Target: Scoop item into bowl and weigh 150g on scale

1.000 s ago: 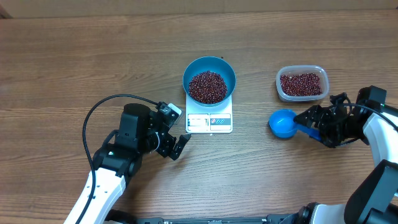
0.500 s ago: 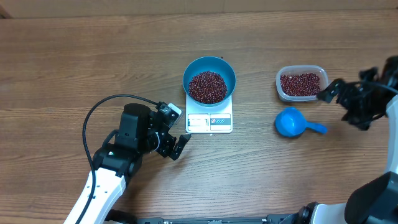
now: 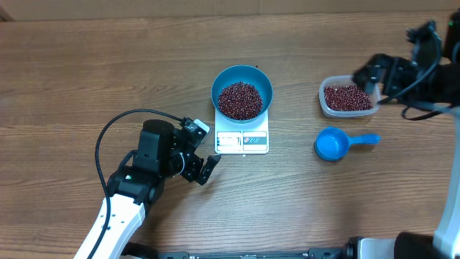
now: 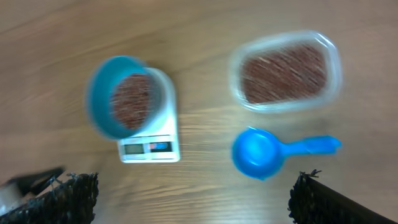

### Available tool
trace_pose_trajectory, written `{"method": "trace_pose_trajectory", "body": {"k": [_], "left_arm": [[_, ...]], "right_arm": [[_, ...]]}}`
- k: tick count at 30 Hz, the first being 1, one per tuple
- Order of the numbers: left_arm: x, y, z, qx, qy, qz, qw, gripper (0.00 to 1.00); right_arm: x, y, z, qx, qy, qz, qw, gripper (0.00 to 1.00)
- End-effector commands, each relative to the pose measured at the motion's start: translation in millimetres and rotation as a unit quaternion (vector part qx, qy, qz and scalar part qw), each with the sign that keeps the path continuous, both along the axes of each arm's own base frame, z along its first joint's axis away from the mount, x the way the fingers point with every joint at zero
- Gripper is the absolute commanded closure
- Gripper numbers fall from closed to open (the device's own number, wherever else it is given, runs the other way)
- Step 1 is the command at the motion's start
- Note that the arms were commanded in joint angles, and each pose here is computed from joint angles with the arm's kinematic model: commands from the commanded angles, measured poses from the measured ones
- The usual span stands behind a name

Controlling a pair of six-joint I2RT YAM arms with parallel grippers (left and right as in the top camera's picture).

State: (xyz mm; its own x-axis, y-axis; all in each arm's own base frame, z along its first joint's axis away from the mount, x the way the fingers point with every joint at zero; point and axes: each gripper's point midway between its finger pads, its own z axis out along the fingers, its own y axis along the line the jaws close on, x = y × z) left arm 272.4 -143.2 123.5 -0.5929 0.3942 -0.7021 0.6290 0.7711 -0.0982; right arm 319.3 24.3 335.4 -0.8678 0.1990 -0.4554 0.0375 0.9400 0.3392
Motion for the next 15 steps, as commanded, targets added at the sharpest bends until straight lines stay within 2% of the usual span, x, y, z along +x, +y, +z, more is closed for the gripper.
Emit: {"method": "trace_pose_trajectory", "body": {"k": [1, 6, 15], "left_arm": [[0.4, 1.8, -2.6, 0.001, 0.003, 0.004, 1.0, 0.0], [0.4, 1.8, -2.6, 0.001, 0.003, 0.004, 1.0, 0.0], [0.4, 1.8, -2.6, 0.001, 0.003, 0.004, 1.0, 0.0]], "right_arm": [[-18.6, 33.5, 29.2, 0.01, -0.041, 0.041, 0.998, 0.0], [-25.0, 53.8, 28.3, 0.013, -0.036, 0.073, 0.997, 0.0], [-27.3, 53.8, 32.7, 0.016, -0.041, 0.055, 0.998, 0.0]]}}
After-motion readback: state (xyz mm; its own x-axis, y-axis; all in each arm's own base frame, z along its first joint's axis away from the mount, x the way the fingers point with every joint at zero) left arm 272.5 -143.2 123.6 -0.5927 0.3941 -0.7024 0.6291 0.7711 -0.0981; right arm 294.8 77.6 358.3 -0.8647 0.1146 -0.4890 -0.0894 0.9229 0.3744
